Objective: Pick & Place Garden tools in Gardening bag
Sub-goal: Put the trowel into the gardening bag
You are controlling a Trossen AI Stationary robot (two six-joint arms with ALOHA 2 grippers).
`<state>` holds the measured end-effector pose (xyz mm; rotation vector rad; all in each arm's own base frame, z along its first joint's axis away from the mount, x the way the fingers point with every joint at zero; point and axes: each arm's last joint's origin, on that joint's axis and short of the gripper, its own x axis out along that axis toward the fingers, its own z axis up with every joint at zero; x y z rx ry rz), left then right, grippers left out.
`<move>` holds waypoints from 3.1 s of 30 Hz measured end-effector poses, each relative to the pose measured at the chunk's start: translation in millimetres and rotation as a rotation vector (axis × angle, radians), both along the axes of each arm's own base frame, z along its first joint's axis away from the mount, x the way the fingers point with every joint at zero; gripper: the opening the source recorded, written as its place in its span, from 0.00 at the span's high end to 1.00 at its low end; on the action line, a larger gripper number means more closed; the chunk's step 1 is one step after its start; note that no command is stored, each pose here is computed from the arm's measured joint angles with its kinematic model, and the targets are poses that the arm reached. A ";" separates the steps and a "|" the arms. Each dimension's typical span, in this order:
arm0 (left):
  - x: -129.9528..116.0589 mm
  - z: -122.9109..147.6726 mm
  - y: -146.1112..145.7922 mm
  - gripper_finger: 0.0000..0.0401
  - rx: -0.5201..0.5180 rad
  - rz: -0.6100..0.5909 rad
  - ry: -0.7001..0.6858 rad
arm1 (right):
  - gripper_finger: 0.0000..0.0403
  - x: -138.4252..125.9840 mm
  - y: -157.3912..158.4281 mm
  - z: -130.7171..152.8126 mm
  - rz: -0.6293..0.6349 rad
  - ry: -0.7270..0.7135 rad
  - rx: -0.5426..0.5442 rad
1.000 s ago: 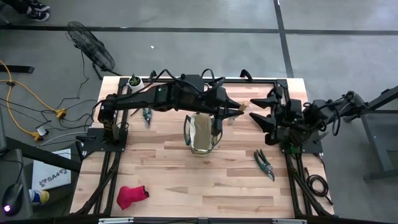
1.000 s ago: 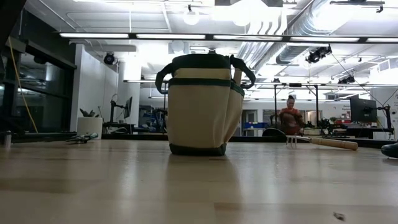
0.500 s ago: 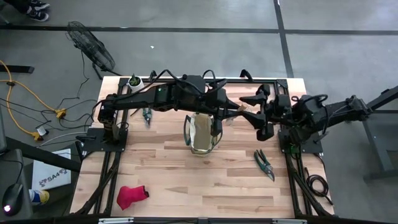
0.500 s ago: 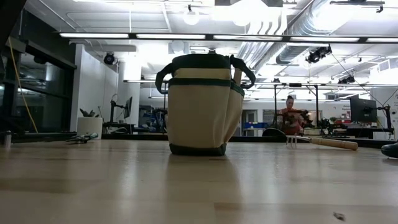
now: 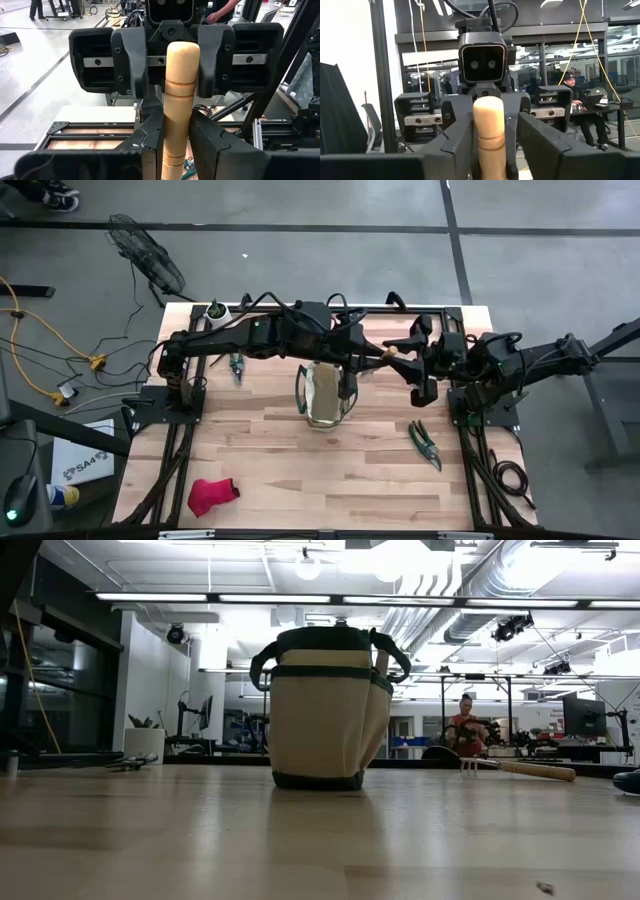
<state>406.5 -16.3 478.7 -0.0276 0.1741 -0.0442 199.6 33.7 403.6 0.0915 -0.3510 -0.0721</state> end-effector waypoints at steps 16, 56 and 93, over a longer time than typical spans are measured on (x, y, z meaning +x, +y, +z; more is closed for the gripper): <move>0.0 0.2 0.1 0.85 -0.012 -0.001 -0.001 | 0.86 -2.6 0.3 1.9 0.030 -0.014 0.002; -49.8 -26.9 7.4 0.65 0.056 0.187 0.499 | 0.86 3.0 -2.4 -34.4 -0.089 0.358 0.048; -159.1 -162.5 13.3 0.65 -0.429 0.341 0.060 | 0.86 59.1 -35.1 -142.9 0.034 0.350 0.091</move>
